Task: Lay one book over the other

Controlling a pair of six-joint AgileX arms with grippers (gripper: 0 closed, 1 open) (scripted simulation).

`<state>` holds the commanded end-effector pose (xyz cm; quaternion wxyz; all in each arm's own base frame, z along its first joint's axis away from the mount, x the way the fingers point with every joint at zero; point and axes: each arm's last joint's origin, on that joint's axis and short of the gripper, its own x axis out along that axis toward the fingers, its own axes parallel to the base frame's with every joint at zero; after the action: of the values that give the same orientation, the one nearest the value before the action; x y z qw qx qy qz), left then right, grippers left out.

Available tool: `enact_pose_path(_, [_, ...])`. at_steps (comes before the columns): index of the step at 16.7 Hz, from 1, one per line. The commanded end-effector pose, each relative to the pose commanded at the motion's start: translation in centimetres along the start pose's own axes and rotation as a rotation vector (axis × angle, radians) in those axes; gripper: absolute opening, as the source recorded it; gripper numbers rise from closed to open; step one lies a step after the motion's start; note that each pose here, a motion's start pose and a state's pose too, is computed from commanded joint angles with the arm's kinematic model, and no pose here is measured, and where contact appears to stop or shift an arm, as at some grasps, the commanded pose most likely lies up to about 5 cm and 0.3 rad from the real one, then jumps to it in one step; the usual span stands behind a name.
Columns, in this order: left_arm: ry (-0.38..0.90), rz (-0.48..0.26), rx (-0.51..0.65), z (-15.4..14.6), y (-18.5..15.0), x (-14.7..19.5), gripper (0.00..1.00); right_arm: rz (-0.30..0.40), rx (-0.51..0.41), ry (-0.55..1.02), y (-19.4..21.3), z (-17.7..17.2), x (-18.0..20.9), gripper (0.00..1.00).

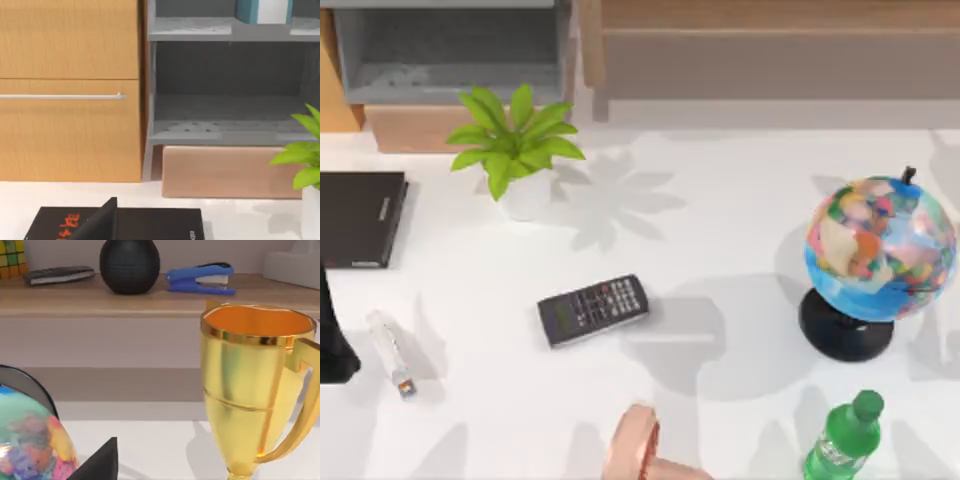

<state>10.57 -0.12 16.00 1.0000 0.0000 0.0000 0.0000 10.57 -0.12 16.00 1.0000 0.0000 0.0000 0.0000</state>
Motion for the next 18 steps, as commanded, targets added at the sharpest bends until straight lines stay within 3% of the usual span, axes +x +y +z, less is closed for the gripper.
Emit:
enact_pose_path(4, [-0.017, -0.002, -0.001, 1.0, -0.1, 0.0, 1.0, 0.0, 0.0, 0.0, 0.0, 0.0, 0.0, 1.0])
enact_pose_path(10, [-0.096, -0.011, -0.015, 8.9, -0.6, 2.2, 1.0, 0.0, 0.0, 0.0, 0.0, 0.0, 0.0, 1.0])
enact_pose_path(14, [-0.047, -0.014, -0.02, 13.4, -1.6, 8.8, 1.0, 0.0, 0.0, 0.0, 0.0, 0.0, 0.0, 1.0])
enact_pose_path(18, [0.037, -0.014, -0.013, 13.5, -3.7, 18.4, 1.0, 0.0, 0.0, 0.0, 0.0, 0.0, 0.0, 1.0])
